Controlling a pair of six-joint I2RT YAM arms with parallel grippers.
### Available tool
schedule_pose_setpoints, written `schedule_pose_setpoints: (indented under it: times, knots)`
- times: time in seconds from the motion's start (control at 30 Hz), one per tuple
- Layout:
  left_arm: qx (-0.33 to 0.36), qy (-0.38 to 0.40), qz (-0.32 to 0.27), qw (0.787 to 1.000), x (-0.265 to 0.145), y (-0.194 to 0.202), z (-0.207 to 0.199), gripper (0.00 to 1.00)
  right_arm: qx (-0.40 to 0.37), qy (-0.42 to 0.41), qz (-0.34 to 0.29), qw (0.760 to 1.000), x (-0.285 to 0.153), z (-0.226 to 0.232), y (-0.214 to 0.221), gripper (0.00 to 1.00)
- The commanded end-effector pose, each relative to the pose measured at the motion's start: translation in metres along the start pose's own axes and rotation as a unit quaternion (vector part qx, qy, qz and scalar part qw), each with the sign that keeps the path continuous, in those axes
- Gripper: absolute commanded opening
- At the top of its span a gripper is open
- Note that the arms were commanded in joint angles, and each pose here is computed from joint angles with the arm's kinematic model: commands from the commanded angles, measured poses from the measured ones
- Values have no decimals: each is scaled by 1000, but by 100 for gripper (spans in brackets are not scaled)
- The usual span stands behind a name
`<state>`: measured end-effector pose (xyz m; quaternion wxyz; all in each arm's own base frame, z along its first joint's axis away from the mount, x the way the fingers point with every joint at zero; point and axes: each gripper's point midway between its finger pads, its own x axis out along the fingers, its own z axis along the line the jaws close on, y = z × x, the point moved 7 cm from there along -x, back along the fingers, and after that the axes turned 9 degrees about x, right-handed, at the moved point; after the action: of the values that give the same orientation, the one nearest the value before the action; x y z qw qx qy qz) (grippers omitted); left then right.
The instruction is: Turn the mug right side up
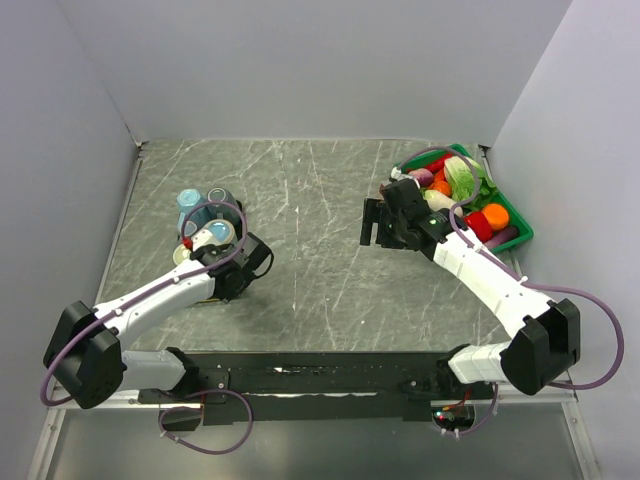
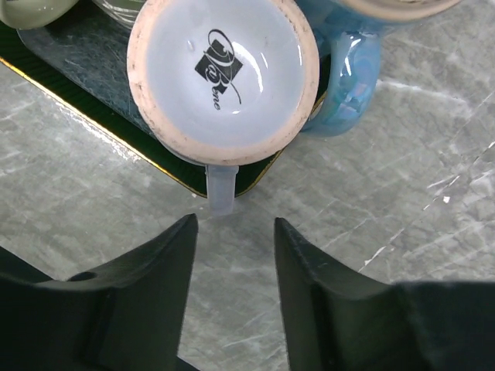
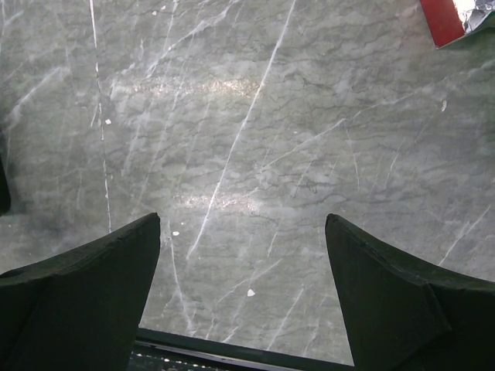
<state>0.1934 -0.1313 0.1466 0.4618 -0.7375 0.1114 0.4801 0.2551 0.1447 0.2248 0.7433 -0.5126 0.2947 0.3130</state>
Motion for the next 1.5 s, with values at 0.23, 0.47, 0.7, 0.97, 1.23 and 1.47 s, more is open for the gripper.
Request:
schedule_pose_setpoints:
  times: [0.23, 0.47, 0.7, 0.97, 1.23, 1.47]
  knots:
    - [19, -5, -41, 999, 3, -8, 0, 51, -1, -9, -13, 1000, -4, 2, -11, 92]
    - [20, 0, -31, 999, 12, -6, 8, 50, -1, -5, -11, 1000, -2, 3, -11, 92]
    - [11, 22, -29, 999, 21, -18, 4, 41, -5, 2, -7, 1000, 0, 2, -12, 91]
    - [16, 6, -18, 1000, 30, -16, 9, 30, -3, 5, -8, 1000, -1, 1, -12, 91]
    - [-1, 24, -12, 1000, 19, -20, 8, 1, -6, 7, -11, 1000, -2, 3, -16, 91]
    - [-5, 47, -13, 999, -5, -32, 5, 1, -12, -28, -19, 999, -19, 12, -24, 96]
